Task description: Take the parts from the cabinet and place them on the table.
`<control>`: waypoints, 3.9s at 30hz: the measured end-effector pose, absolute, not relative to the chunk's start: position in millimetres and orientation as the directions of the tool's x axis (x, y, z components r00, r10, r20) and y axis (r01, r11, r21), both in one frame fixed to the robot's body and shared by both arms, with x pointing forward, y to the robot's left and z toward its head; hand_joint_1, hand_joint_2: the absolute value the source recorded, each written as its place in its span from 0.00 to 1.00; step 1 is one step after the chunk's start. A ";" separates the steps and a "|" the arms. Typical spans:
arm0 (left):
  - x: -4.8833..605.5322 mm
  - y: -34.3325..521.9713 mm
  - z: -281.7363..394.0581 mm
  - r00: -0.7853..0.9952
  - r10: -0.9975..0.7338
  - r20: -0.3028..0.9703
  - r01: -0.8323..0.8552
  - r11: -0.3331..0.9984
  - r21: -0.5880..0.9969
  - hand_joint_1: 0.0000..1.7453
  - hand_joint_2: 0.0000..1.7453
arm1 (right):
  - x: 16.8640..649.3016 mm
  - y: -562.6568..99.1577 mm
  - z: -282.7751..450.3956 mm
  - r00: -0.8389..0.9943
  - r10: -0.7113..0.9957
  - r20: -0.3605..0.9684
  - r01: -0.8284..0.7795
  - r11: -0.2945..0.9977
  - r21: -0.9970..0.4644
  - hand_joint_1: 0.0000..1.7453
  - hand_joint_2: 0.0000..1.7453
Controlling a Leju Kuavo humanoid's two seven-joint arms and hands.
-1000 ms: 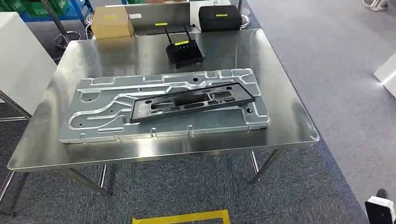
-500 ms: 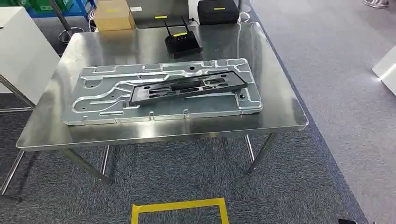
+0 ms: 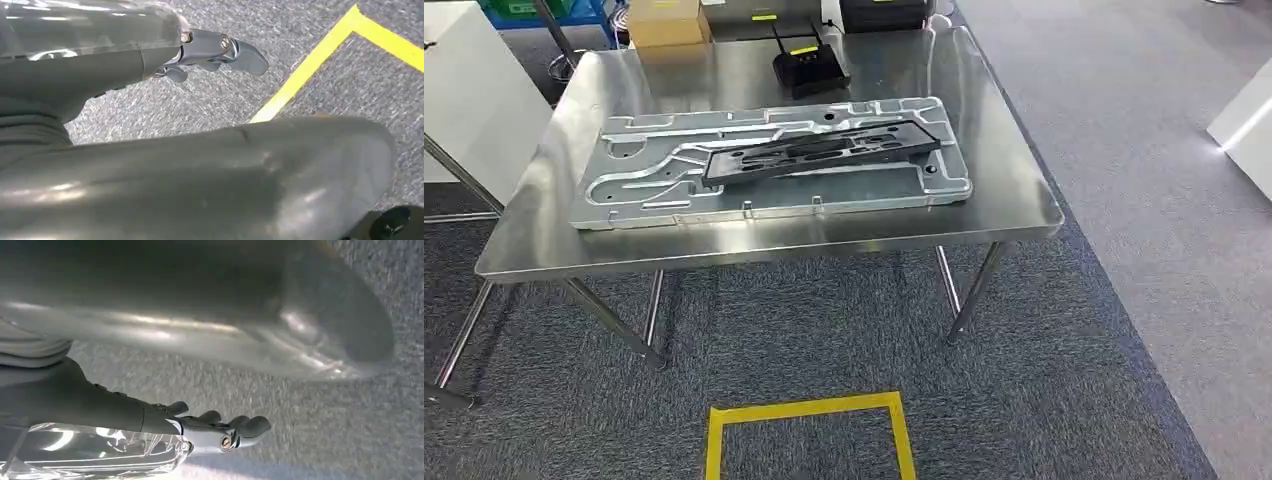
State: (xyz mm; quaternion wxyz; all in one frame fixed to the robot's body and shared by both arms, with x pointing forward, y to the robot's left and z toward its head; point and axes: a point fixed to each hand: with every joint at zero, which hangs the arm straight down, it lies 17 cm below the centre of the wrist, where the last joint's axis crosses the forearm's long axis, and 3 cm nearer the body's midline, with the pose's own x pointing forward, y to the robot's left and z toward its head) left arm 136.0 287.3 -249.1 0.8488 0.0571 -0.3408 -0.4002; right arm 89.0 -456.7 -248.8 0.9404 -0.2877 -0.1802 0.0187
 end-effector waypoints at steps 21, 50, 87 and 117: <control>133.5 277.5 -250.8 0.430 -0.734 0.526 0.671 0.650 0.357 0.00 0.00 | 44.1 -329.5 -283.1 0.993 0.056 0.105 -0.040 0.988 -0.146 0.00 0.00; 140.6 272.7 -249.1 0.392 -0.752 0.530 0.696 0.619 0.363 0.00 0.00 | 63.1 -302.3 -281.5 0.986 -0.047 0.158 0.060 0.995 -0.076 0.00 0.00; 134.6 263.1 -249.3 0.366 -0.759 0.539 0.720 0.597 0.352 0.00 0.00 | 54.1 -278.9 -282.0 0.991 0.034 0.126 -0.030 0.999 -0.032 0.00 0.00; 129.5 273.0 -256.1 0.392 -0.790 0.471 0.727 0.580 0.367 0.00 1.00 | 40.1 -277.9 -283.1 0.998 -0.044 0.036 0.045 0.999 -0.021 0.00 1.00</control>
